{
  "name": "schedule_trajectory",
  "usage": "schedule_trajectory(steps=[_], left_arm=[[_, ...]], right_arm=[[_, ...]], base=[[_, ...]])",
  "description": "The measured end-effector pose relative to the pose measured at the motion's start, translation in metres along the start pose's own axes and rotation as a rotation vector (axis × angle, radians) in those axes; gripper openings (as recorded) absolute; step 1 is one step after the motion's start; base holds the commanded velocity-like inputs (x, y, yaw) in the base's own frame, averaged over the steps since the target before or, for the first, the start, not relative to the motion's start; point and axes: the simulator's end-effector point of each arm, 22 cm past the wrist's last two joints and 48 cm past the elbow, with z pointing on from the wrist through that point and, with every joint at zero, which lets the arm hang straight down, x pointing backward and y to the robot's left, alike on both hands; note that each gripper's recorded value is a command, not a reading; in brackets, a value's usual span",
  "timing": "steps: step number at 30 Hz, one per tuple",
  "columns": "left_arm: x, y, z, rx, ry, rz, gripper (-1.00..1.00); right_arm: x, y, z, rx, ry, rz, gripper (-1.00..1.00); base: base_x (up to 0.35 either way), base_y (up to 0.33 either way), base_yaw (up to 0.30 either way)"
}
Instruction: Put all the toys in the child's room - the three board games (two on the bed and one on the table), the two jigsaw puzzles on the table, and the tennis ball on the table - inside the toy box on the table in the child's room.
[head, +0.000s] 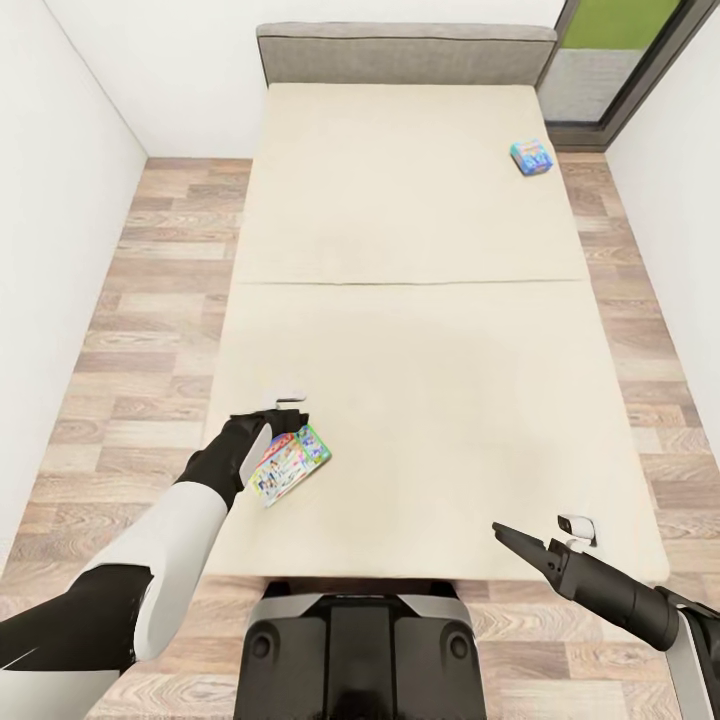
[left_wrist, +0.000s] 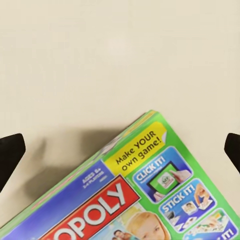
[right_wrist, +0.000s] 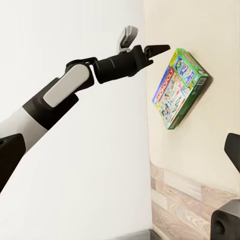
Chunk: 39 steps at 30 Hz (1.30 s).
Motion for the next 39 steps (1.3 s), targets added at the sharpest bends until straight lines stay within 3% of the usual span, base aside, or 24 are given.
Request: schedule_trajectory(steps=[25, 39], left_arm=[[0.007, 0.003, 0.006, -0.004, 0.008, 0.000, 1.00], [-0.007, 0.000, 0.004, 0.000, -0.014, 0.000, 1.00]], right_arm=[[0.004, -0.007, 0.001, 0.009, 0.006, 0.014, 1.00], [0.011, -0.015, 0.001, 0.046, 0.034, -0.007, 1.00]], base=[[0.000, 0.000, 0.000], [0.000, 0.000, 0.000]])
